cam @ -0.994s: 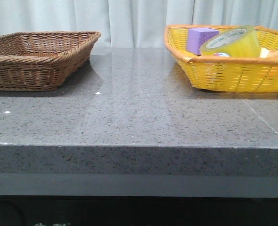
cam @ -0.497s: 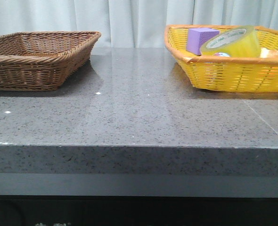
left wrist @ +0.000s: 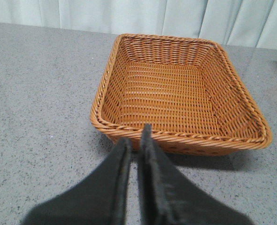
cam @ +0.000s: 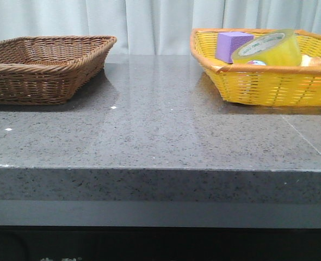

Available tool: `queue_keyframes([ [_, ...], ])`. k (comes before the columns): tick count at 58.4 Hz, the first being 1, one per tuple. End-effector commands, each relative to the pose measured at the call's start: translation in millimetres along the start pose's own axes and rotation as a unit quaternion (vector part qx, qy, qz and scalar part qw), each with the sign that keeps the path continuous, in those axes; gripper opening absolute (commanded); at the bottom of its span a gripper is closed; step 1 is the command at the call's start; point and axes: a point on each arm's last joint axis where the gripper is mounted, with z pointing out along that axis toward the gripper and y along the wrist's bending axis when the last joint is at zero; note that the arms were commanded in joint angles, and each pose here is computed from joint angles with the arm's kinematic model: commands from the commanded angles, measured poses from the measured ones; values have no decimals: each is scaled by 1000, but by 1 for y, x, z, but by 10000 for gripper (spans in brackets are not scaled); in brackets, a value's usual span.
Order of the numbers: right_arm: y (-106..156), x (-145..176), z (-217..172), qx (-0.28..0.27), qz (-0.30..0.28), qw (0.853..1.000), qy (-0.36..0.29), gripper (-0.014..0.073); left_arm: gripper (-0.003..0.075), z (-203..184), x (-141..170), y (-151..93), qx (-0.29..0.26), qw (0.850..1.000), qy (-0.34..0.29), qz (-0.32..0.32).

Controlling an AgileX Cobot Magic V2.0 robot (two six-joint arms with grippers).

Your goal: Transfer tape with both arms

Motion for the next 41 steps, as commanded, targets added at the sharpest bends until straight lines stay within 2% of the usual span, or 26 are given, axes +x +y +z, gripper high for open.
queue_keyframes([
  [1, 1, -21, -1, 2, -5, 998, -70, 555, 325, -3, -19, -1, 1, 998, -57, -6],
  [4, 0, -22, 0, 2, -5, 997, -76, 645, 461, -3, -19, -1, 1, 998, -57, -6],
  [7, 0, -23, -1, 3, -5, 997, -83, 634, 582, -3, -19, -1, 1, 998, -57, -6],
  [11, 0, -26, -1, 3, -5, 995, -96, 619, 655, -3, -19, -1, 1, 998, -57, -6],
  [16, 1, -29, 3, 0, 9, 995, -96, 599, 659, -3, -19, -1, 1, 998, -57, -6],
  [23, 2, -40, 28, 0, 20, 998, -55, 588, 658, -3, -19, -1, 1, 998, -57, -6],
  [34, 4, -72, 97, 1, 35, 998, 53, 588, 658, -3, -19, -1, 1, 998, -57, -6],
  [41, 4, -90, 146, 4, 30, 995, 100, 588, 658, -3, -19, -1, 1, 998, -57, -6],
])
